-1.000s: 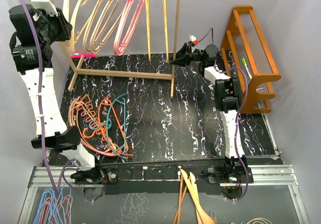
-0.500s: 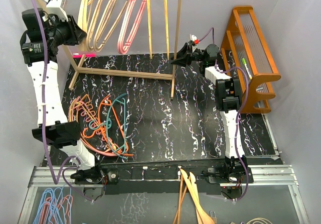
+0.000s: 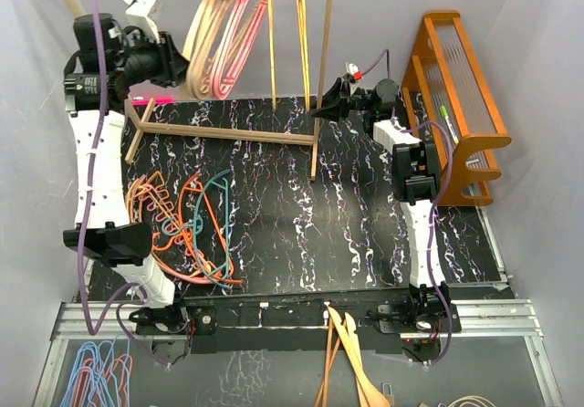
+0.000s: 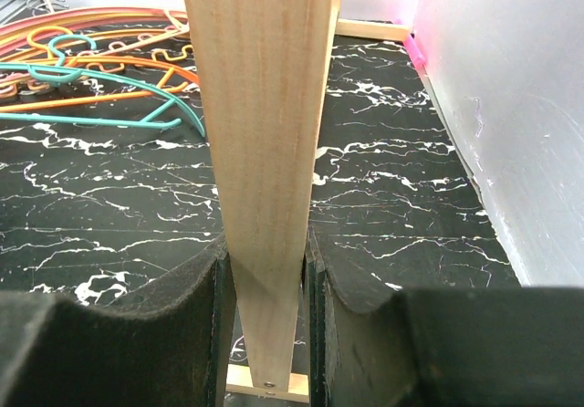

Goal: Organize the hangers
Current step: Move the hanger to the clothesline, then pick up the hanger at the center of the board.

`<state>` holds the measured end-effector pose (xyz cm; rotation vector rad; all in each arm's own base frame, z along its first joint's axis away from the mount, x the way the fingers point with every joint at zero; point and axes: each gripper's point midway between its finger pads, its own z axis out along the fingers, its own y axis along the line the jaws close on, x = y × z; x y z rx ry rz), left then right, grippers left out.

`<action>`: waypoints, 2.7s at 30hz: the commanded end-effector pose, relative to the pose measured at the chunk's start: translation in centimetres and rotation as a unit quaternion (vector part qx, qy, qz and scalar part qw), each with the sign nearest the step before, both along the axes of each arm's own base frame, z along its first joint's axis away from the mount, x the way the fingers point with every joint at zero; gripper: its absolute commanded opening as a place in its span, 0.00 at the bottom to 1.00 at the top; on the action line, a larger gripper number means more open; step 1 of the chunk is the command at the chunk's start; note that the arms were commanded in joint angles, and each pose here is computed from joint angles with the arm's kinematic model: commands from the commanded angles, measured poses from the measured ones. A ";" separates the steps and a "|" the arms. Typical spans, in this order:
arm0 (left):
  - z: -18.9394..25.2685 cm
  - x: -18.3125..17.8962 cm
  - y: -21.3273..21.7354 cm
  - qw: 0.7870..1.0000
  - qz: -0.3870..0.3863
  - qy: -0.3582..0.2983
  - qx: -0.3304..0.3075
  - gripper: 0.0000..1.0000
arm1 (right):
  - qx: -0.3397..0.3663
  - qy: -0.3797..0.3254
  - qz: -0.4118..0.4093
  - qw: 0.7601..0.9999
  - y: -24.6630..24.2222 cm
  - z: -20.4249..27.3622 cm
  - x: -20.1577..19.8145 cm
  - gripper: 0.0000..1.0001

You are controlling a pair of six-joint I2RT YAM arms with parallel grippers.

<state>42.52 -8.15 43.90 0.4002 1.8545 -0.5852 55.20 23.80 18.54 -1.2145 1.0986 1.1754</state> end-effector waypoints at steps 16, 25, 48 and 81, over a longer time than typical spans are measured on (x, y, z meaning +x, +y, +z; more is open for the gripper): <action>-5.3 -2.0 5.6 0.941 0.324 -0.021 0.091 0.97 | 0.009 0.004 -0.032 0.999 -1.0 0.8 1.4 0.98; -16.9 -11.8 7.6 0.916 0.364 0.128 0.109 0.97 | 0.024 0.028 -0.177 0.984 -4.2 1.6 5.0 0.98; -29.0 -18.1 1.7 0.871 0.256 0.385 -0.169 0.97 | -0.153 0.047 -0.245 0.956 -5.9 -0.1 -11.5 0.98; -33.8 -26.7 3.1 0.751 0.416 0.496 -0.131 0.95 | -0.184 0.002 -0.023 0.983 10.5 -1.6 -18.5 0.98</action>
